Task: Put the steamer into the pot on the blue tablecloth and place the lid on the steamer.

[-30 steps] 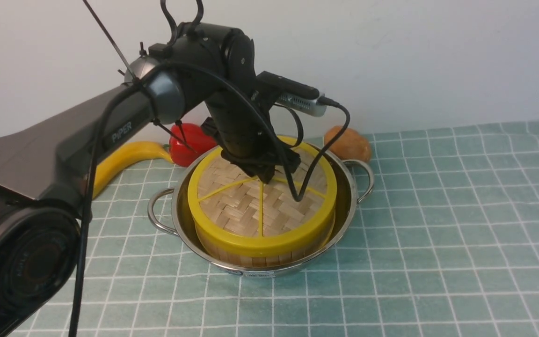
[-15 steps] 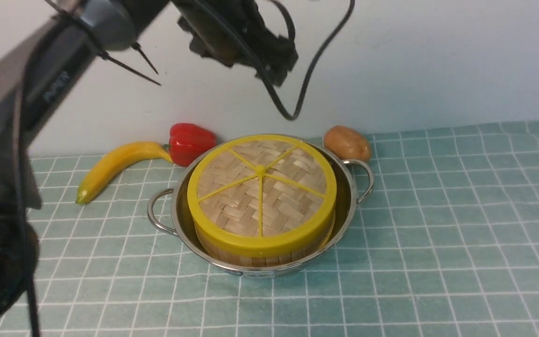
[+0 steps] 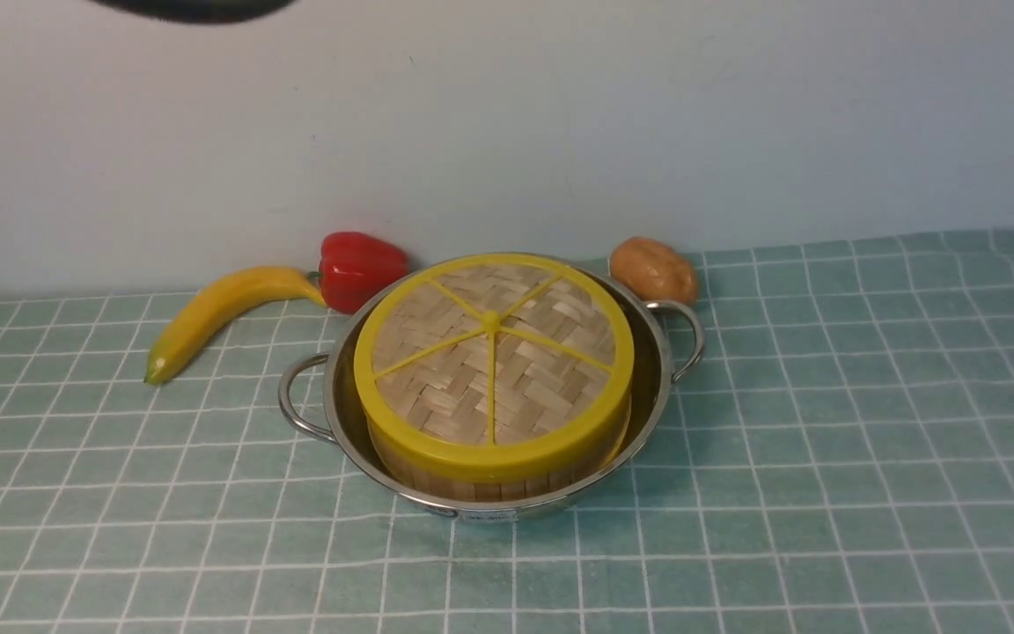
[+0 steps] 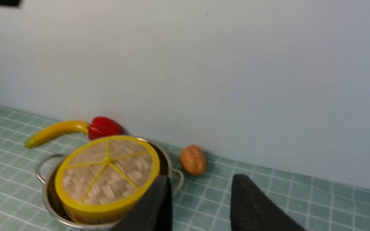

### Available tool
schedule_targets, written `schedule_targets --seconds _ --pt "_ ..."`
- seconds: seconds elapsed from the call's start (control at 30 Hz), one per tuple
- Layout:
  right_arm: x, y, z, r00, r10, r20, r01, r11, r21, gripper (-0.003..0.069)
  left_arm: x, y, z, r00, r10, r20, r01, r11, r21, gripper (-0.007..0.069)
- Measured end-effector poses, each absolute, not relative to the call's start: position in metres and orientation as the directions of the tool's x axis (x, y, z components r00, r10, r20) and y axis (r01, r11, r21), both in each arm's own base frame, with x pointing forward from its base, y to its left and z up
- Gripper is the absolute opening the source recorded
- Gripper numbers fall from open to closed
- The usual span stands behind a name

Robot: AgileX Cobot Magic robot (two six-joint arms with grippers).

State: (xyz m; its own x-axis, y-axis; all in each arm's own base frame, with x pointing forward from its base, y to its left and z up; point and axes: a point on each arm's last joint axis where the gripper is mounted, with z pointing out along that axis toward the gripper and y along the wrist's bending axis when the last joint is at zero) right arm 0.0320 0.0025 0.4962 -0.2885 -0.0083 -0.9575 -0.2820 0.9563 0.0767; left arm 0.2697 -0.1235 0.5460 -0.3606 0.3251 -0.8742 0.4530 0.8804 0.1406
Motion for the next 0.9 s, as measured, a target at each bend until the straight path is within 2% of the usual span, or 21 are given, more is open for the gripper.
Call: schedule_targets --seconds 0.07,0.1,0.17,0.33,0.37,0.5,0.53,0.6,0.73,0.9 --pt "0.023 -0.007 0.465 -0.31 -0.047 -0.95 -0.239 0.971 0.03 0.0185 0.243 -0.111 0.551 -0.341 0.348 -0.873 0.462 0.871 0.167 -0.0022" --pt "0.024 -0.007 0.462 -0.318 -0.053 -0.947 -0.235 0.972 0.025 0.0181 0.238 -0.109 0.553 -0.334 0.347 -0.876 0.462 0.871 0.169 -0.0022" --pt "0.016 -0.014 0.432 -0.341 -0.081 -0.937 -0.21 0.978 -0.008 0.0131 0.219 -0.1 0.544 -0.354 0.377 -0.856 0.474 0.861 0.183 -0.0022" --pt "0.011 -0.017 0.376 -0.363 -0.111 -0.925 -0.21 0.977 -0.035 0.0 0.181 -0.082 0.504 -0.432 0.431 -0.793 0.501 0.845 0.186 -0.0022" --pt "0.011 -0.016 0.368 -0.349 -0.112 -0.93 -0.216 0.976 -0.037 -0.001 0.173 -0.078 0.488 -0.465 0.445 -0.765 0.511 0.841 0.178 -0.0022" --pt "0.019 -0.012 0.342 -0.326 -0.12 -0.938 -0.233 0.971 -0.044 -0.0015 0.139 -0.065 0.44 -0.527 0.466 -0.71 0.535 0.832 0.149 -0.0022" --pt "0.019 -0.011 0.341 -0.327 -0.122 -0.937 -0.234 0.971 -0.044 -0.0015 0.136 -0.063 0.439 -0.52 0.463 -0.718 0.534 0.832 0.15 -0.0022" --pt "0.024 -0.007 0.33 -0.354 -0.121 -0.927 -0.251 0.967 -0.03 -0.0015 0.119 -0.057 0.417 -0.509 0.449 -0.735 0.537 0.832 0.136 -0.0022" --pt "0.024 -0.002 0.323 -0.388 -0.095 -0.917 -0.28 0.96 0.02 -0.0009 0.1 -0.05 0.397 -0.508 0.413 -0.756 0.53 0.842 0.104 -0.0022" --pt "0.022 0.004 0.323 -0.414 -0.044 -0.909 -0.323 0.941 0.102 0.0001 0.078 -0.042 0.388 -0.502 0.371 -0.781 0.53 0.846 0.062 -0.0019"
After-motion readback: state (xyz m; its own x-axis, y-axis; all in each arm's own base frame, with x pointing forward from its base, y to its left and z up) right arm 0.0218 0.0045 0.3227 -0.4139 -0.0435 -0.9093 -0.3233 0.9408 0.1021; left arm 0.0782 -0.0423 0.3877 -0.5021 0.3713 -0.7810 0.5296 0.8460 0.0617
